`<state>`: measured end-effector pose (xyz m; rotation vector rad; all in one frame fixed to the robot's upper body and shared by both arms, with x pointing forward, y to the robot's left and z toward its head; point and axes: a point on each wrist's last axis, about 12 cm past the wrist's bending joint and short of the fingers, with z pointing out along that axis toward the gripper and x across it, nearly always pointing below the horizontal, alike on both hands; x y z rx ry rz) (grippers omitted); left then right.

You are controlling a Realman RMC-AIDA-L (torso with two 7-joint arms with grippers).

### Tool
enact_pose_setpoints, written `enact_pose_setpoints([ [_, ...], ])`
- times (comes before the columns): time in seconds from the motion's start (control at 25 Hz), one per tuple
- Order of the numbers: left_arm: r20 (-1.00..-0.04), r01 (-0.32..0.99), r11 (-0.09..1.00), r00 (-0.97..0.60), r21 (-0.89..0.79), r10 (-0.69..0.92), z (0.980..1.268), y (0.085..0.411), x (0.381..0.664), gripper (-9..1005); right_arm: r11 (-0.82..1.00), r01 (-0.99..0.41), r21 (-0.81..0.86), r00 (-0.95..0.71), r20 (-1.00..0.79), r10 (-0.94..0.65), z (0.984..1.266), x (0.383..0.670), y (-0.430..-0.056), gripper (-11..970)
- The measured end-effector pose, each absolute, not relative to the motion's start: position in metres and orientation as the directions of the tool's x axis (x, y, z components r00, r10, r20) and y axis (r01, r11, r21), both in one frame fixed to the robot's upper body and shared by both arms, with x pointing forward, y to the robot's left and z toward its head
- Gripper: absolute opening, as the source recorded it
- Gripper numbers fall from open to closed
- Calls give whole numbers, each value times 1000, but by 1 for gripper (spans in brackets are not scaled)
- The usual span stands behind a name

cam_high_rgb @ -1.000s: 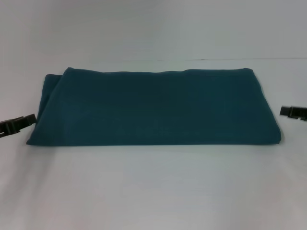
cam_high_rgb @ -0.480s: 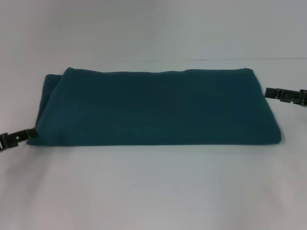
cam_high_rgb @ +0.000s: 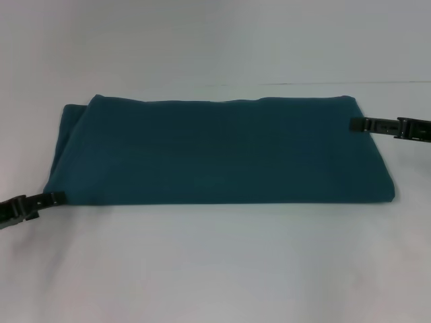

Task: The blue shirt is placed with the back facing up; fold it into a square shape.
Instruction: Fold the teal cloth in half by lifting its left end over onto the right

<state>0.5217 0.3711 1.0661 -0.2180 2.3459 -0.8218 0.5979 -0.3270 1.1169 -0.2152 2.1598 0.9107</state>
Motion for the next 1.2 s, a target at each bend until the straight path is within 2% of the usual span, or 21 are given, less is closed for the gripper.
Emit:
enact_pose_setpoints([
  [1.2, -481, 12, 829, -820, -559, -311, 1067, 362, 550, 889, 737, -390, 552, -680, -712, 174, 1118, 595, -337, 909],
])
